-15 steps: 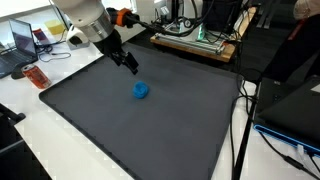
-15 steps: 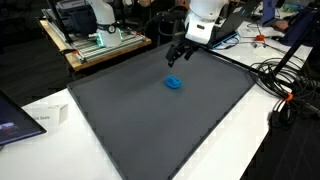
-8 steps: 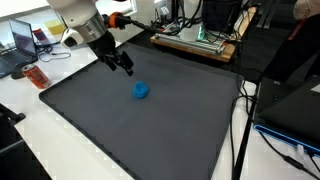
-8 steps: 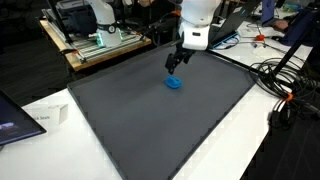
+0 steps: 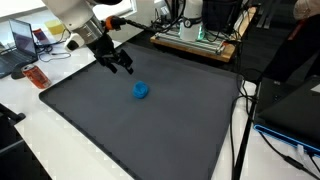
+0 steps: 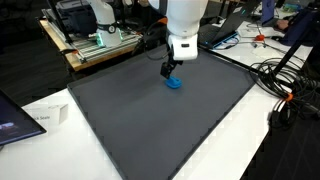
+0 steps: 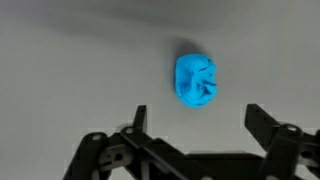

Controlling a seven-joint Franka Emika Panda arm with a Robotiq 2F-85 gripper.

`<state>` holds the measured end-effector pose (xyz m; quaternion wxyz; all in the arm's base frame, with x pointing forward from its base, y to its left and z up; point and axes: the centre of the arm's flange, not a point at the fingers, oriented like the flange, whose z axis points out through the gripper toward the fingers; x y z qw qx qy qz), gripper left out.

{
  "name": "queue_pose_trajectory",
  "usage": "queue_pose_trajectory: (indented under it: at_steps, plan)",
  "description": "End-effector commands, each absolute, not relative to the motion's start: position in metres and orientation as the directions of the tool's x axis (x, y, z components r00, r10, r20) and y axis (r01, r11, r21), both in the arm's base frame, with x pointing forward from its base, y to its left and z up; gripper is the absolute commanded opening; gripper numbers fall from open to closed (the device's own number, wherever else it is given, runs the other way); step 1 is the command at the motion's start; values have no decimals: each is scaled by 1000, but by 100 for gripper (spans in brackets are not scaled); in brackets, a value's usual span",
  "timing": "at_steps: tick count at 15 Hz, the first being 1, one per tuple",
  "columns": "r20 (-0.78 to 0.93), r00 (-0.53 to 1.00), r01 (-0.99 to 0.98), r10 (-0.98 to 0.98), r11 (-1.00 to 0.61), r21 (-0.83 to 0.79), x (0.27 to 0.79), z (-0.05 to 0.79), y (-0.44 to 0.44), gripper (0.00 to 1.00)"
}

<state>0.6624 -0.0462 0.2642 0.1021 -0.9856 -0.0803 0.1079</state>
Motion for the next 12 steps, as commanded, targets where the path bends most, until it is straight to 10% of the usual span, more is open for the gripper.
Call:
queue_pose_trajectory:
  at_steps: [1, 12]
  plan:
    - [-155, 961, 174, 229, -937, -303, 654, 254, -58, 100]
    - [-66, 945, 254, 321, -843, -474, 647, 207, -97, 100]
